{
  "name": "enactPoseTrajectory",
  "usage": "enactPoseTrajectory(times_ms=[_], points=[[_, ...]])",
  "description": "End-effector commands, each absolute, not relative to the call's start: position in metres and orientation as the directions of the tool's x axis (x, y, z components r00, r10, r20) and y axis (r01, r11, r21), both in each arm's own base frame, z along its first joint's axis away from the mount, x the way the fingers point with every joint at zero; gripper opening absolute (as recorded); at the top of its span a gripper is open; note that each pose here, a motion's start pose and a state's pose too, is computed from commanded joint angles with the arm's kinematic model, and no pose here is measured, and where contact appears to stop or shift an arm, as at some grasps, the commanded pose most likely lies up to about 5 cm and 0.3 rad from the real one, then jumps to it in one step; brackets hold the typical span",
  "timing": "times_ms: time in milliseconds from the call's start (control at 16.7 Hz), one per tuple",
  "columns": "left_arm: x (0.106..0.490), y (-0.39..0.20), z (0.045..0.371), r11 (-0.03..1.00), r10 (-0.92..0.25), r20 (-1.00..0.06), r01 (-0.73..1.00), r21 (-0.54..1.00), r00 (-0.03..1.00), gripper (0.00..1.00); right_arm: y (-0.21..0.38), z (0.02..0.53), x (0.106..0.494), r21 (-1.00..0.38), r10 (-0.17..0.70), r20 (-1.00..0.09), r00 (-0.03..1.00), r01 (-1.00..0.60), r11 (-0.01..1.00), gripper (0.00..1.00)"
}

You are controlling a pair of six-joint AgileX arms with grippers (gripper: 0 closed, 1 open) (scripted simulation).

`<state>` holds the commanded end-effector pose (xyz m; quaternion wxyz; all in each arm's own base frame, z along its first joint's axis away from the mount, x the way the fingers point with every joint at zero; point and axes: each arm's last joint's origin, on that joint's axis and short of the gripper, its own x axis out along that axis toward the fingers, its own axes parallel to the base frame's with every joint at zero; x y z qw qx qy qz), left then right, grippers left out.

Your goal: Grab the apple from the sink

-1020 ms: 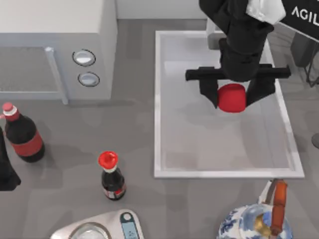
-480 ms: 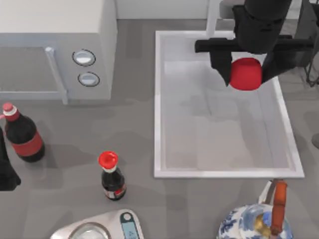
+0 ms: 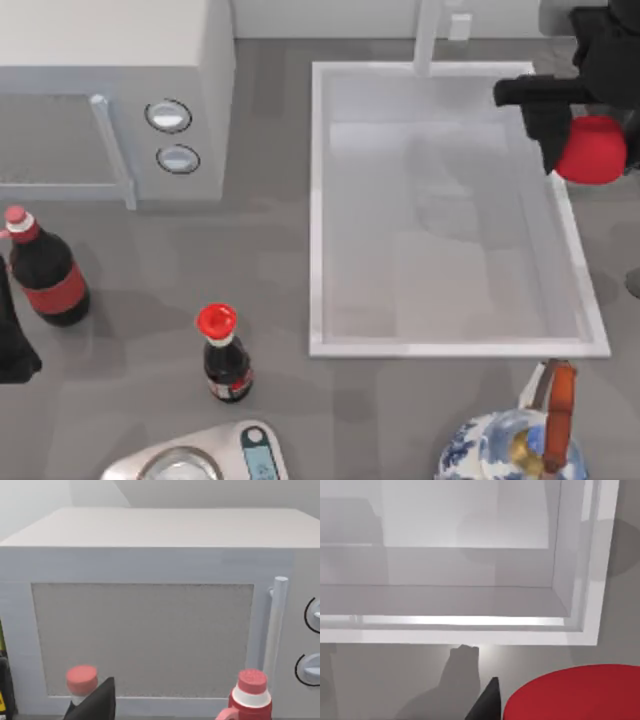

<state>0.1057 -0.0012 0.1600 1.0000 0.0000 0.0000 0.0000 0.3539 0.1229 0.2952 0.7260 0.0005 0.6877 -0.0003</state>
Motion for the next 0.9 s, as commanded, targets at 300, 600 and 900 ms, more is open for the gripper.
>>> enactPoseTrajectory(times_ms=[300,600,900], points=[[0.106,-0.001,0.16,1.0,0.0,0.0,0.0,0.0,1.0,1.0,0.035,0.279,0.303,-0.01,-0.009,-1.0,-0.013,0.006,1.0,0.0],[0.106,-0.001,0.16,1.0,0.0,0.0,0.0,0.0,1.0,1.0,-0.012,0.27,0.257,0.0,0.0,-1.0,-0.003,0.01,1.0,0.0],[0.106,-0.001,0.16,1.0,0.0,0.0,0.0,0.0,1.0,1.0,-0.014,0.27,0.254,0.0,0.0,-1.0,-0.005,0.008,1.0,0.0]])
